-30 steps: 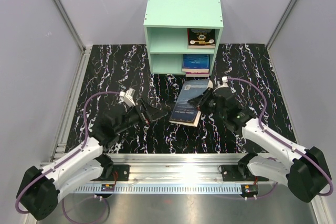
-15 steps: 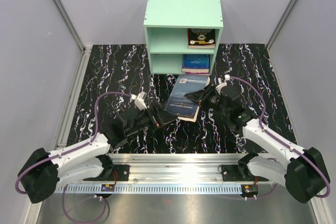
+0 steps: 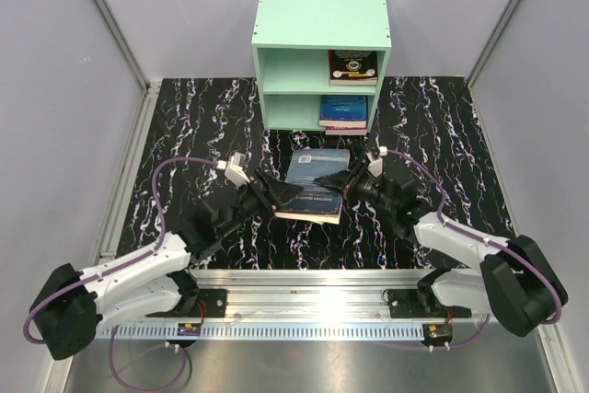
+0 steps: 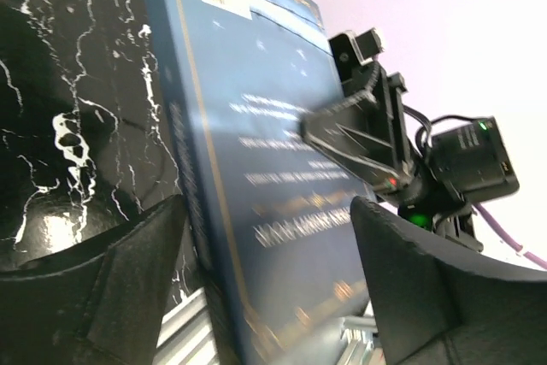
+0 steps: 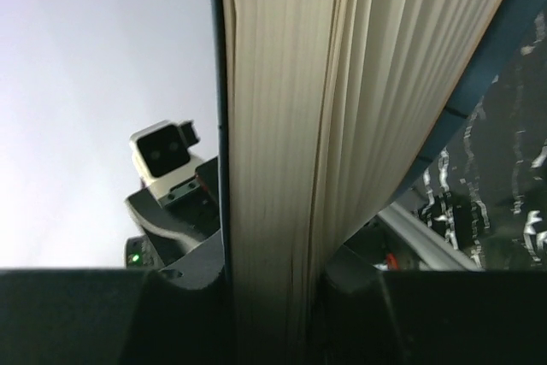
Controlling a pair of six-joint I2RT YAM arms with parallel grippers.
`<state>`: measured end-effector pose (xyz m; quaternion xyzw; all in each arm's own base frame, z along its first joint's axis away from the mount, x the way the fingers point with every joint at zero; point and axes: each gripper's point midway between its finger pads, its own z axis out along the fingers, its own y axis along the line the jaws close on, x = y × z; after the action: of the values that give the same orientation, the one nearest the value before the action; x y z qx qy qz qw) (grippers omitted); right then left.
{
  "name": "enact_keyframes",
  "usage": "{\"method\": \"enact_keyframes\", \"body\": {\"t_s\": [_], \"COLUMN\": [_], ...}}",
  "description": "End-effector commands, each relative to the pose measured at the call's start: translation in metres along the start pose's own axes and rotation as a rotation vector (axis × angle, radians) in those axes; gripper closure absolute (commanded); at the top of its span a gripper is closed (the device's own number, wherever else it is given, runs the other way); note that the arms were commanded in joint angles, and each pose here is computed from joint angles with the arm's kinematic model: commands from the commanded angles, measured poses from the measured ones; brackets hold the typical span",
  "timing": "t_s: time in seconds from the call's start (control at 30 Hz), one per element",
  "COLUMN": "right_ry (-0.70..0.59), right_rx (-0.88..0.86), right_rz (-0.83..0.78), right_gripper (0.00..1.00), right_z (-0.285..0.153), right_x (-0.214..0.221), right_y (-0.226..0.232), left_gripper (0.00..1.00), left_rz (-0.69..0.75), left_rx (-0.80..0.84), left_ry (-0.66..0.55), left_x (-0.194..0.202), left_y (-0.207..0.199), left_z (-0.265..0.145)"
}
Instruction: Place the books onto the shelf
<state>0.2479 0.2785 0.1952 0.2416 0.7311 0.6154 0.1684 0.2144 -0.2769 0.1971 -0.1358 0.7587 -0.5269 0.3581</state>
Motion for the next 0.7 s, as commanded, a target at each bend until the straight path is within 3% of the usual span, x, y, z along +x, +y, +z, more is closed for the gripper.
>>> {"method": "enact_keyframes", "body": {"t_s": [0.0, 0.17, 0.33, 0.37, 0.43, 0.47, 0.53, 0.67], "right_ry": [0.113, 0.104, 0.113, 0.117, 0.130, 0.130, 0.104, -0.052], "right_rx": [-0.264, -0.275, -0.293, -0.299, -0.309, -0.317, -0.199, -0.027], "right_rz": [-0.052, -0.053, -0.057, -0.064, -0.097, -0.118, -0.171, -0.418], "right_gripper": [1.00, 1.00, 0.97, 0.90, 0.55, 0.04, 0.00, 0.00], "right_z": [-0.012, -0.013, -0.013, -0.014, -0.017, -0.024, -0.026, -0.073], "right_x": [0.022, 0.021, 0.022, 0.023, 0.025, 0.027, 0.020, 0.014], "right_y": [0.069, 0.069, 0.069, 0.070, 0.075, 0.081, 0.071, 0.090], "left_gripper": [0.26, 0.55, 1.00, 1.00, 1.00, 1.00, 1.00, 1.00], "left_rz": [0.002, 0.013, 0.066, 0.077, 0.129, 0.146, 0.192, 0.264], "left_rx": [0.086, 0.124, 0.179, 0.169, 0.188, 0.179, 0.185, 0.184], "left_ry": [-0.103, -0.106, -0.076, -0.069, -0.046, -0.039, -0.049, -0.081], "left_x": [-0.027, -0.027, -0.025, -0.025, -0.024, -0.024, -0.029, -0.046], "left_y": [-0.033, -0.042, -0.060, -0.060, -0.072, -0.073, -0.082, -0.101], "left_z": [0.005, 0.004, 0.008, 0.010, 0.015, 0.017, 0.023, 0.042]}}
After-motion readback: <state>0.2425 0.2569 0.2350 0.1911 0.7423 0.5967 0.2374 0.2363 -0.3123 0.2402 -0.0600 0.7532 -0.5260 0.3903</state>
